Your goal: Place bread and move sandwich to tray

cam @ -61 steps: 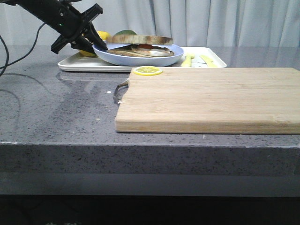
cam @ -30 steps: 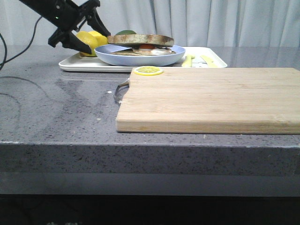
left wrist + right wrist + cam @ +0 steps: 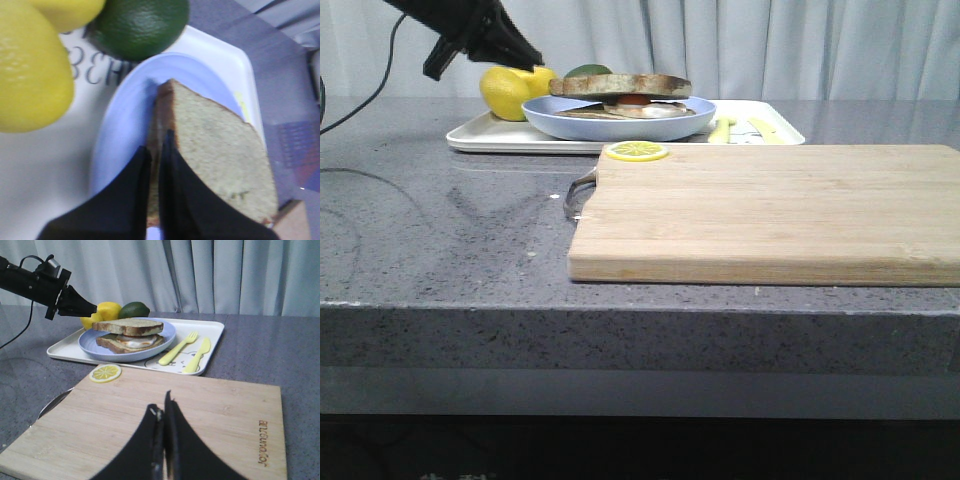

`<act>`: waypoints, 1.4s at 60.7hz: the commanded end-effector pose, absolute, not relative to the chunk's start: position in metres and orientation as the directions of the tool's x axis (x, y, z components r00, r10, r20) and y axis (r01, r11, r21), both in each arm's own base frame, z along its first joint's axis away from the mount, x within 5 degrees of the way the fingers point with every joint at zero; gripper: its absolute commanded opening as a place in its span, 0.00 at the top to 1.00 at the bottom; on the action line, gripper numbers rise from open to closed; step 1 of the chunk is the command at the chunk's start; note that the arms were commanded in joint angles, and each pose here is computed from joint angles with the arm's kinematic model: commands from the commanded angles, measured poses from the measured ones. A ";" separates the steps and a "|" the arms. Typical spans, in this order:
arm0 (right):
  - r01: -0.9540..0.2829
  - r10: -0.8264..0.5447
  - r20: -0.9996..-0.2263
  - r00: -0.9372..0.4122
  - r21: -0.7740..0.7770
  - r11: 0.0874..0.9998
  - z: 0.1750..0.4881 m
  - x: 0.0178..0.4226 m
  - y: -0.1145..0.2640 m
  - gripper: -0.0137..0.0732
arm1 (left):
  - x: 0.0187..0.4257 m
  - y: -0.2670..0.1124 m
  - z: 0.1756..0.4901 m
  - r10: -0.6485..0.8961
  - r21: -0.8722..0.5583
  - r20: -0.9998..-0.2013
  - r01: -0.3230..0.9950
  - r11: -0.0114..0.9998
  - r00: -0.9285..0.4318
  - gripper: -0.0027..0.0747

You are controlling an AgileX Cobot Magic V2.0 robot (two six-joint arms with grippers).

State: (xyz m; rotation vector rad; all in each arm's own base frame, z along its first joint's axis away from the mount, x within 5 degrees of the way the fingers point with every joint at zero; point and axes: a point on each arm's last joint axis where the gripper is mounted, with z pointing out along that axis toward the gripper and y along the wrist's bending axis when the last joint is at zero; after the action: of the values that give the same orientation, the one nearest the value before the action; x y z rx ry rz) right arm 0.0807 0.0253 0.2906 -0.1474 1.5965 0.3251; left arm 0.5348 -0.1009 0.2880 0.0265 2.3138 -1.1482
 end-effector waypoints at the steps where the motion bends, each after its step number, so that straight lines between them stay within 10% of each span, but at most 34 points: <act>1: -0.272 0.147 -0.987 0.058 0.126 0.954 0.308 0.081 0.022 0.91 | 0.496 -0.102 0.384 -0.249 -0.728 -0.628 0.444 0.523 -0.737 0.99; 48: -0.272 0.147 -0.987 0.058 0.126 0.954 0.308 0.081 0.022 0.91 | 0.406 -0.108 0.506 -0.189 -0.490 -0.830 0.526 0.694 -0.524 0.99; 67: -0.272 0.147 -0.987 0.058 0.126 0.954 0.308 0.081 0.022 0.91 | 0.387 -0.089 0.475 0.007 -0.183 -0.760 0.226 0.957 -0.649 0.99; 85: -0.272 0.147 -0.987 0.058 0.126 0.954 0.308 0.081 0.022 0.91 | 0.357 -0.050 0.423 0.018 -0.072 -0.609 0.078 0.994 -0.793 0.99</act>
State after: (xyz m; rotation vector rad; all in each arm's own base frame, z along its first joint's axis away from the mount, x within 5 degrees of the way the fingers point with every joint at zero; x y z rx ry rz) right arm 0.0808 0.0248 0.2921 -0.1399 1.5802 0.3237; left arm 0.3800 -0.0600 0.3977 0.1011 2.5861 -0.1190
